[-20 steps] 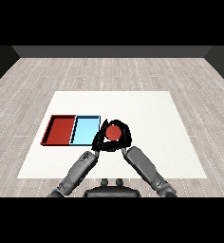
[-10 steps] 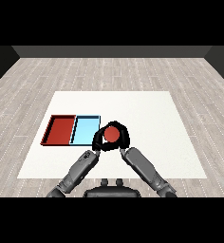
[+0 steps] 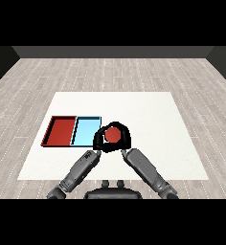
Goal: Pick the red can and put it in the red box
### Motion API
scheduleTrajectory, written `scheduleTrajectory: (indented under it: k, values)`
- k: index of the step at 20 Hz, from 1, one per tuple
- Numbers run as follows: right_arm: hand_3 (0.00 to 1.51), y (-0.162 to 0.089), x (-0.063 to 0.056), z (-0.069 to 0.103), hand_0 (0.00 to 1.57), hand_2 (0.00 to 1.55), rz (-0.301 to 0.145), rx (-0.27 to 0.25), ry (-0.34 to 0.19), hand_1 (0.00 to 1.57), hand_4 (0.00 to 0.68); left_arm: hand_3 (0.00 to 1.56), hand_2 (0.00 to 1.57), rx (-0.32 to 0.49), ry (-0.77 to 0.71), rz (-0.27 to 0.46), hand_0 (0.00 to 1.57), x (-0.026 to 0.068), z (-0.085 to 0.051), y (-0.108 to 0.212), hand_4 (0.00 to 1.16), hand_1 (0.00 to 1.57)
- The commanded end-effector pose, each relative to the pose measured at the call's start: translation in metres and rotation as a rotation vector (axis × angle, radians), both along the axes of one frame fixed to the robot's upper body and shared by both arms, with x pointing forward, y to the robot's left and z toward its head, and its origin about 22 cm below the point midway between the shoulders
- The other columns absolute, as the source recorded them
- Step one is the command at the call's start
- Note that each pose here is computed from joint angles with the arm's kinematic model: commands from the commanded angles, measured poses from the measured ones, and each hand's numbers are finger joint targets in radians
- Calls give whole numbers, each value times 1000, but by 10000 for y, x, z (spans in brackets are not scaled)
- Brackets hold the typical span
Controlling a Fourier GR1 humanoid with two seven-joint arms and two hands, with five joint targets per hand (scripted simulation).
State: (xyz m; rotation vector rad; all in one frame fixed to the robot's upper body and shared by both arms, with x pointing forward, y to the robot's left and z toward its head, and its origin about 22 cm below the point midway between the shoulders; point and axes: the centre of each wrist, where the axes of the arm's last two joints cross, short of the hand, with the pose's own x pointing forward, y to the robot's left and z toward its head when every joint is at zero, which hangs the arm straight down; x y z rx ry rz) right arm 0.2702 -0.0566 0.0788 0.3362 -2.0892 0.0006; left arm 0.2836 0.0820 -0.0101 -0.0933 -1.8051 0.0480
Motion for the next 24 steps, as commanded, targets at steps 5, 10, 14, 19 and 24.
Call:
scheduleTrajectory:
  k: [5,10,14,19,24]
  values:
    - [0,3,26,-37,0,0,-9,-95,78,0,0,1513,1571,-62,-100,-13,1571,-120,0,-152,1147,1571]
    - [0,-42,84,-80,0,0,-16,-80,82,0,0,1501,1571,-34,-95,23,1571,-86,91,96,1138,1571]
    - [0,-53,-55,-92,0,0,-23,-71,102,0,0,1497,1571,-37,-109,3,1571,86,26,-69,1136,1571]
    - [0,-136,-4,-78,0,0,-26,-65,101,0,0,1478,1571,-6,-104,37,1571,-189,197,23,1135,1571]
    - [0,-471,57,48,0,0,-16,11,121,0,0,1456,1571,3,-91,63,1571,38,100,-88,1132,1571]
